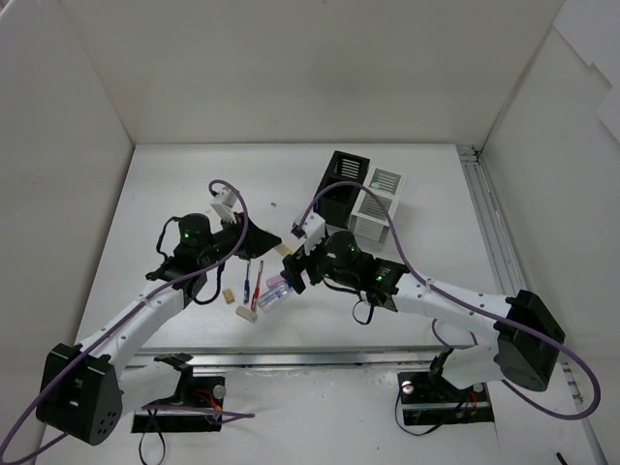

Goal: Sort the stationery into containers
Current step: Place the pen in the storage box.

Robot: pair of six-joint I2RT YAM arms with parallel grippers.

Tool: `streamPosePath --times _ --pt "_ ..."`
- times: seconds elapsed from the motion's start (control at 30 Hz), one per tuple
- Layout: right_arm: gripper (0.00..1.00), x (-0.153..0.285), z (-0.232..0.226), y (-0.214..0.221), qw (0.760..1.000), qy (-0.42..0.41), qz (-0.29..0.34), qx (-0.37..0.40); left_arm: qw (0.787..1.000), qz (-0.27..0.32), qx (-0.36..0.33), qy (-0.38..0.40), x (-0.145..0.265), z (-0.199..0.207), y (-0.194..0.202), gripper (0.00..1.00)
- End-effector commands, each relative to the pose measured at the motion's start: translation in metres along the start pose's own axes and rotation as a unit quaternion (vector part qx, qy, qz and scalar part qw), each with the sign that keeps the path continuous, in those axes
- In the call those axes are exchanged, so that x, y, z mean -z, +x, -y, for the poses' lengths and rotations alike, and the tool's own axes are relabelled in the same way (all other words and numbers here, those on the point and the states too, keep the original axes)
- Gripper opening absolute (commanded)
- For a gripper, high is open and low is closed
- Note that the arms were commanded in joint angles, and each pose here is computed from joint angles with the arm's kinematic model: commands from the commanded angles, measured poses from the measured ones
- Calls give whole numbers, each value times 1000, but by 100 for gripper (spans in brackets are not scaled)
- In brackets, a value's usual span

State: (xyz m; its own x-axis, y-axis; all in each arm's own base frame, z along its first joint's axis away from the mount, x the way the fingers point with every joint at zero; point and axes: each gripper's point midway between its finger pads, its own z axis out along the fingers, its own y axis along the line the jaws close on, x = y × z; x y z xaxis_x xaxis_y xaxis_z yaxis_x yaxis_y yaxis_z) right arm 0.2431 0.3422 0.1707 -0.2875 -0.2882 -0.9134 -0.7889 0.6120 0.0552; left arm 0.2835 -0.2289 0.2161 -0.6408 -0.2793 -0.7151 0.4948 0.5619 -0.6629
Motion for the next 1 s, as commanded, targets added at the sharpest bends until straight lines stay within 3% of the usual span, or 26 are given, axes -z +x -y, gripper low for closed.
streamPosePath --times 0.0,0.27,0.47,0.67,0.87,0.97 --pt "77 17 4 -50 989 -50 114 -79 993 79 -21 83 12 30 -48 0" --pt "81 26 -19 -54 964 -224 129 -69 986 61 -31 149 21 51 -40 0" --pt "78 21 -16 -62 960 -230 141 -80 983 78 -39 161 26 57 -41 0" --pt "60 16 -20 -68 954 -247 142 -90 980 92 -46 171 33 63 -43 0" --pt "28 19 -19 -76 952 -242 163 -88 978 99 -52 174 36 65 -43 0" --pt "18 23 -18 -84 951 -239 175 -84 979 97 -52 174 35 63 -41 0"
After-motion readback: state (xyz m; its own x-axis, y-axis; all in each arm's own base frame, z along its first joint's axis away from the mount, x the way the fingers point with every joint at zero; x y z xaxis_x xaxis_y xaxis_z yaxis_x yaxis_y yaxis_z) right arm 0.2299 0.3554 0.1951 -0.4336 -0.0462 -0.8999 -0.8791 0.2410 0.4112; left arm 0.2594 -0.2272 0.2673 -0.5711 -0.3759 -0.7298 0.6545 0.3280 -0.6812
